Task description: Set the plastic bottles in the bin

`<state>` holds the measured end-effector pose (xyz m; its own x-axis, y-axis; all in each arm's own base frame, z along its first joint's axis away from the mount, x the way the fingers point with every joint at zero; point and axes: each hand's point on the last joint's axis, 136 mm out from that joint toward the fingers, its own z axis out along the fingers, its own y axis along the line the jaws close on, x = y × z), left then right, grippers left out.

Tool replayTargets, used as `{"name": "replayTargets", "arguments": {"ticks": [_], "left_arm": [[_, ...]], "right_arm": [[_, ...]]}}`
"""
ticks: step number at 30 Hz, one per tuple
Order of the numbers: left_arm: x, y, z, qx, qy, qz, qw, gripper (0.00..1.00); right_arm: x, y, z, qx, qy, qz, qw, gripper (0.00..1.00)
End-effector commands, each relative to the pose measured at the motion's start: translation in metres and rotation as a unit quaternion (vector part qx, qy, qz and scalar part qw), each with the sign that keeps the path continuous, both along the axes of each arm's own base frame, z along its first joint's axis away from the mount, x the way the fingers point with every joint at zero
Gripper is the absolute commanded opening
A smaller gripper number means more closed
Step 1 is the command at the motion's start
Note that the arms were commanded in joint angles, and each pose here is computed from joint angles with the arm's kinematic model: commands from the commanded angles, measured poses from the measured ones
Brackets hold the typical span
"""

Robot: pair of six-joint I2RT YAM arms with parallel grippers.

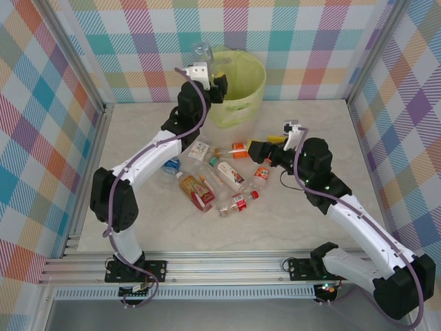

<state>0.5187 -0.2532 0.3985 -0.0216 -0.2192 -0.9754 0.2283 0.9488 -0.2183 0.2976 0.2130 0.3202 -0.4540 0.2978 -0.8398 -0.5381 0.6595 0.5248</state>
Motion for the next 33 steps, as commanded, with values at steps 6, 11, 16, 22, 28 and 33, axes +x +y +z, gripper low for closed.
{"name": "replayTargets", "arguments": {"ticks": [6,11,16,22,28,33], "left_arm": [[0.039,0.001,0.013,0.019,0.015,-0.013,1.0,0.63],[0.051,-0.014,-0.006,0.044,0.058,-0.037,0.997,0.64],[0.063,-0.024,-0.015,0.071,0.086,-0.049,0.993,0.68],[0.058,-0.027,-0.014,0.079,0.086,-0.068,0.991,0.77],[0.029,-0.032,-0.008,0.085,0.111,-0.121,0.983,0.94],[0.001,-0.025,0.009,0.088,0.119,-0.141,0.979,1.0]], "right_arm": [[-0.003,0.005,0.002,-0.004,0.002,0.014,1.0,1.0],[-0.001,0.002,0.0,-0.011,0.0,0.003,1.0,1.0],[0.001,0.005,-0.004,-0.012,0.009,0.007,1.0,1.0],[0.001,0.004,-0.01,-0.016,0.016,0.005,1.0,1.0],[0.001,0.002,-0.012,-0.018,0.019,0.0,1.0,1.0],[0.006,-0.001,-0.018,-0.019,0.021,-0.014,1.0,1.0]]}}
